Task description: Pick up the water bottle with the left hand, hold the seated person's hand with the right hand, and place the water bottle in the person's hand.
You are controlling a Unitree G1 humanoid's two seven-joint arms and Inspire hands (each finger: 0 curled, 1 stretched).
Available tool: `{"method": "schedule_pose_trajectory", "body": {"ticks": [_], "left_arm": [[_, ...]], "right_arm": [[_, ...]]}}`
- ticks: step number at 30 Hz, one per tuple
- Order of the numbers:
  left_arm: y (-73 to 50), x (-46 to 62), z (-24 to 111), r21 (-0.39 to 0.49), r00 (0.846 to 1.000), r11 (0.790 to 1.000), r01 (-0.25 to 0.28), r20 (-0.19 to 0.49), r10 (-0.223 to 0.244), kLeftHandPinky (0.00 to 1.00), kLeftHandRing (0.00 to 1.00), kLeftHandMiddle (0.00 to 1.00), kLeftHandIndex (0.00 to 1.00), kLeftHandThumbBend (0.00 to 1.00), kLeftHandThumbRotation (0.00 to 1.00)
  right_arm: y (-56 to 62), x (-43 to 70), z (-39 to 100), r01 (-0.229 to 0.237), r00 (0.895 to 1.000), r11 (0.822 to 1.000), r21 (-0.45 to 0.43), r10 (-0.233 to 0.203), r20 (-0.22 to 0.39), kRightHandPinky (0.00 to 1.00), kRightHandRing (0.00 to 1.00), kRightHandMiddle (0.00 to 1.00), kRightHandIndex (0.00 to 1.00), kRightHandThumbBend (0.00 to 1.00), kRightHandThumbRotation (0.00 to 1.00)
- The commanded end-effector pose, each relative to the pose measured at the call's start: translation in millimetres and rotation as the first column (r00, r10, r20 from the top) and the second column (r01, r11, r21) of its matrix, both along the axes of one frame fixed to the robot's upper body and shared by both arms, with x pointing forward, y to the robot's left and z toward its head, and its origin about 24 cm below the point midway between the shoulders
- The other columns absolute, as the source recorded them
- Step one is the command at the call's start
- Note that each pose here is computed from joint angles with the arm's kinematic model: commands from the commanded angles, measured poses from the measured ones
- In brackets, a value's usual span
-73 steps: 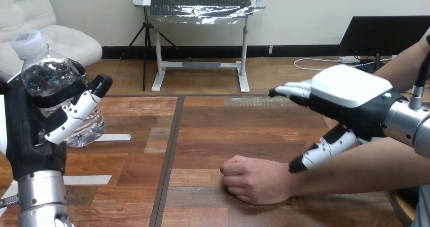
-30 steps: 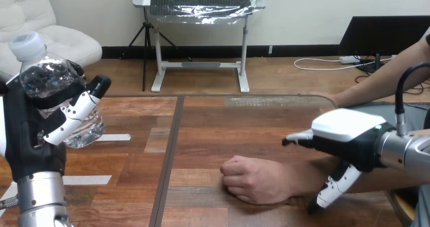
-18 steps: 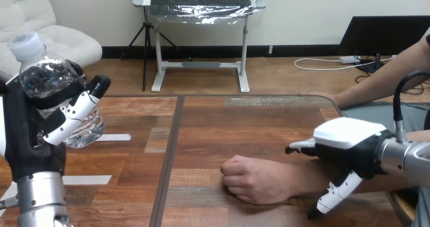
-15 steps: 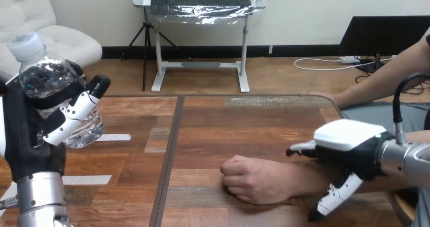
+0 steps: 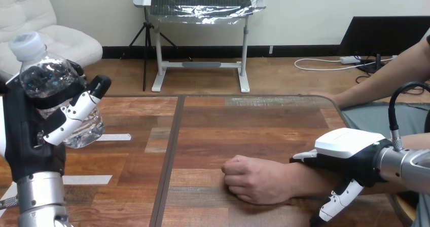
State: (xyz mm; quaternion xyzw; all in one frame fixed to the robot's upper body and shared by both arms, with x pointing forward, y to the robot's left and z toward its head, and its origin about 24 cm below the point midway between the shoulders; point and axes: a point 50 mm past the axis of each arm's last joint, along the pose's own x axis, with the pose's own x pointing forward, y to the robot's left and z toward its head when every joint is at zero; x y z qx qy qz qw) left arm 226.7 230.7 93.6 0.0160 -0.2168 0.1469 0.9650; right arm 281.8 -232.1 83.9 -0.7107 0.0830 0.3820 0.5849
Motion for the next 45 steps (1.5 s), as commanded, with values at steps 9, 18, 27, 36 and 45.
{"method": "schedule_pose_trajectory", "body": {"ticks": [9,18,27,36,45], "left_arm": [[-2.8,2.1,23.5,0.024,0.993,1.000,0.001,0.114,-0.004,0.21,0.26,0.32,0.38,0.50,0.00],[-2.5,2.0,24.1,0.013,0.992,1.000,0.011,0.122,-0.013,0.20,0.26,0.32,0.38,0.49,0.00],[-1.9,1.8,24.2,0.024,0.993,1.000,0.007,0.117,-0.009,0.20,0.25,0.31,0.38,0.47,0.00],[-1.4,2.0,24.1,0.020,0.993,1.000,0.007,0.120,-0.009,0.20,0.25,0.31,0.38,0.48,0.00],[-0.6,1.8,24.5,0.011,0.992,1.000,0.015,0.122,-0.016,0.20,0.25,0.31,0.38,0.47,0.00]], "right_arm": [[-11.1,5.3,-17.6,0.065,0.997,0.997,-0.036,-0.066,-0.032,0.87,0.90,0.91,0.93,1.00,0.66],[-16.6,7.1,-28.0,0.098,0.995,0.994,-0.052,-0.100,-0.029,0.84,0.88,0.89,0.91,1.00,0.66],[-19.7,9.1,-33.8,0.119,0.993,0.992,-0.053,-0.120,-0.015,0.80,0.87,0.87,0.89,1.00,0.65],[-22.5,12.2,-38.2,0.149,0.989,0.987,-0.059,-0.150,-0.006,0.74,0.85,0.86,0.88,1.00,0.63],[-23.6,14.8,-40.4,0.166,0.986,0.984,-0.068,-0.166,0.003,0.67,0.84,0.86,0.87,1.00,0.62]]}}
